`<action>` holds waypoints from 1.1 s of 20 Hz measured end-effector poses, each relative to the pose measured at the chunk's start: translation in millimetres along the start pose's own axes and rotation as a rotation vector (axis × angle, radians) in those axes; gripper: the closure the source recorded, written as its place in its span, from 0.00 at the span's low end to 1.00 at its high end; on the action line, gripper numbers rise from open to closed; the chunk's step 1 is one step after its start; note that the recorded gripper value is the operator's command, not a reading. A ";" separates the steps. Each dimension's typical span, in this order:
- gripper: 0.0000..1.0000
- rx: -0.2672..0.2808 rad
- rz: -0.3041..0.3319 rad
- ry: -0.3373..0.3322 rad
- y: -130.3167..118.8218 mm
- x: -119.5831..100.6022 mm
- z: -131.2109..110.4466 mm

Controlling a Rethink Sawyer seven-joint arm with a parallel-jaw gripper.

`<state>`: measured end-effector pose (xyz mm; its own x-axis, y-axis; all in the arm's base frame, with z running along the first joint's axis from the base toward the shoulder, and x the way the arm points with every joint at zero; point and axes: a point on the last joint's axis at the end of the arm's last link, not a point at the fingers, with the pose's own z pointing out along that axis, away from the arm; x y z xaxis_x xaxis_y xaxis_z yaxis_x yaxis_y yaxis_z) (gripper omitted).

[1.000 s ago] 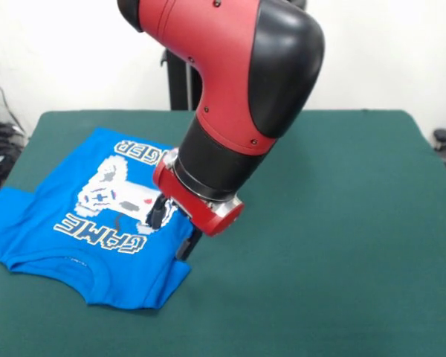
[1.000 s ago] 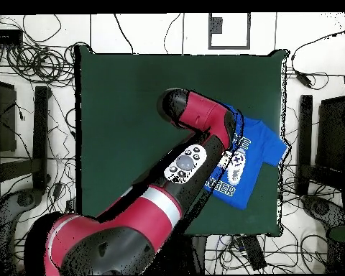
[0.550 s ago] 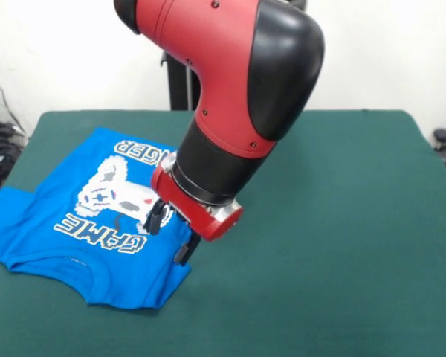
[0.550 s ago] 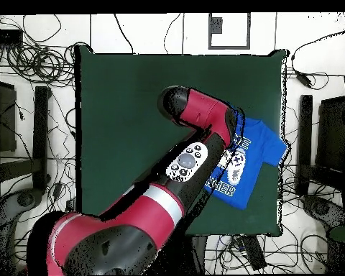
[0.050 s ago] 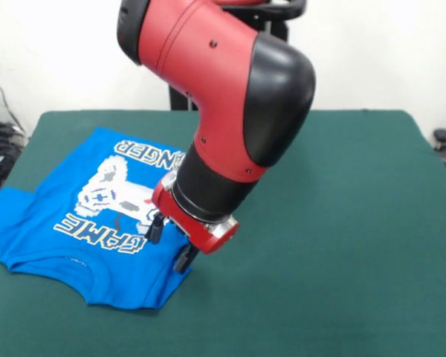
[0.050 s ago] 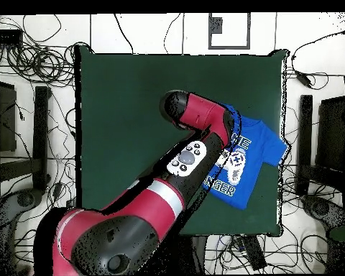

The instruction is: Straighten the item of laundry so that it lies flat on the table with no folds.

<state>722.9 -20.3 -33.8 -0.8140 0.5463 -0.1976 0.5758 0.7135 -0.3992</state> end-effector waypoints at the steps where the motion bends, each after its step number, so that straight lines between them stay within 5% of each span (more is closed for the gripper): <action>1: 0.00 0.004 -0.003 0.004 0.1 2.4 3.9; 22: 0.00 0.014 -0.012 0.012 1.4 8.1 13.7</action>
<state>716.0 -20.9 -48.2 -0.8196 0.5432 -0.1822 0.5651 0.7137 -0.4139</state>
